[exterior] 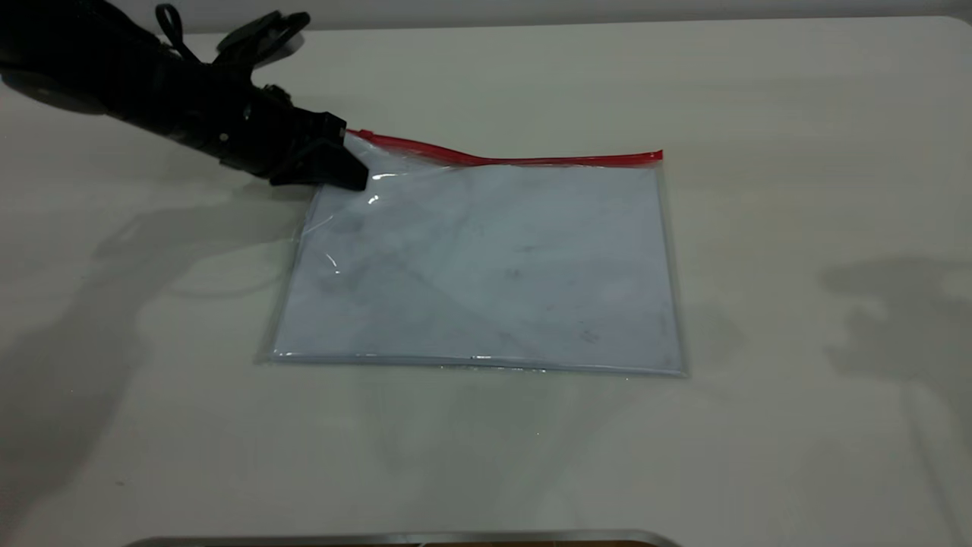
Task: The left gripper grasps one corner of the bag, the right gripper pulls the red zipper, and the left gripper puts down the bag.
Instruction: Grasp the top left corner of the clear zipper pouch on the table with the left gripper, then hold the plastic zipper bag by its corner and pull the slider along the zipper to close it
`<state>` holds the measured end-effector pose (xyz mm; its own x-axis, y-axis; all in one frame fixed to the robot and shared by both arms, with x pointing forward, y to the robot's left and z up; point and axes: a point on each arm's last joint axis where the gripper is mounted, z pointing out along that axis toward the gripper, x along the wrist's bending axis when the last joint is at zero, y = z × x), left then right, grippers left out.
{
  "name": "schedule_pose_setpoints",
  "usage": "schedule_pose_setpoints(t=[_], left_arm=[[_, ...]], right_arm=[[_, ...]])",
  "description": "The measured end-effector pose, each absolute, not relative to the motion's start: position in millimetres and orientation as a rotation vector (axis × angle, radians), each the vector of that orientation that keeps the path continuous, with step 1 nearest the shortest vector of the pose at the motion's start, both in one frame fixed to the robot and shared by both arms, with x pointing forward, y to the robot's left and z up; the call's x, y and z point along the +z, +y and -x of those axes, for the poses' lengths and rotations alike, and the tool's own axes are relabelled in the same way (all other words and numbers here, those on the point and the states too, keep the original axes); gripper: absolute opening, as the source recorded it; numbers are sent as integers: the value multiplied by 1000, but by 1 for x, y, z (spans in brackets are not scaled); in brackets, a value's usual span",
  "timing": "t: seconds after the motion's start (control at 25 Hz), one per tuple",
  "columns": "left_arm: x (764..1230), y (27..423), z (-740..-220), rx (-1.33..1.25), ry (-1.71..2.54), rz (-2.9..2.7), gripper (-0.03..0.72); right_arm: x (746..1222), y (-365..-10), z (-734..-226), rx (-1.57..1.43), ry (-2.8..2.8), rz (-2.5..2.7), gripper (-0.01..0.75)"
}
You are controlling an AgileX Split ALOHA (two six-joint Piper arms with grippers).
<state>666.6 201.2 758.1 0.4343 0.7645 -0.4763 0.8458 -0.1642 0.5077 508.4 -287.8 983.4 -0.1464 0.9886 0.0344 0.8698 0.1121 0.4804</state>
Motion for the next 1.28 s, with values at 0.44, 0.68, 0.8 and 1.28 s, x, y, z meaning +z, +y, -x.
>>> schedule_pose_setpoints(t=[0.44,0.68,0.8,1.28], left_arm=[[813,187,-700,-130,574,-2306,53],[834,178,-704,-33,72,-2342,53],[835,166,-701,16,-129,-2330,53],[841,134,-695,30,-161,-2238,53]], right_arm=[[968,-274,-534,704,2242,-1643,576],[948,-232,-566,794,2434,-1378,576],[939,-209,-582,841,2506,-1250,576],[896,-143,-623,1102,2660,-972,576]])
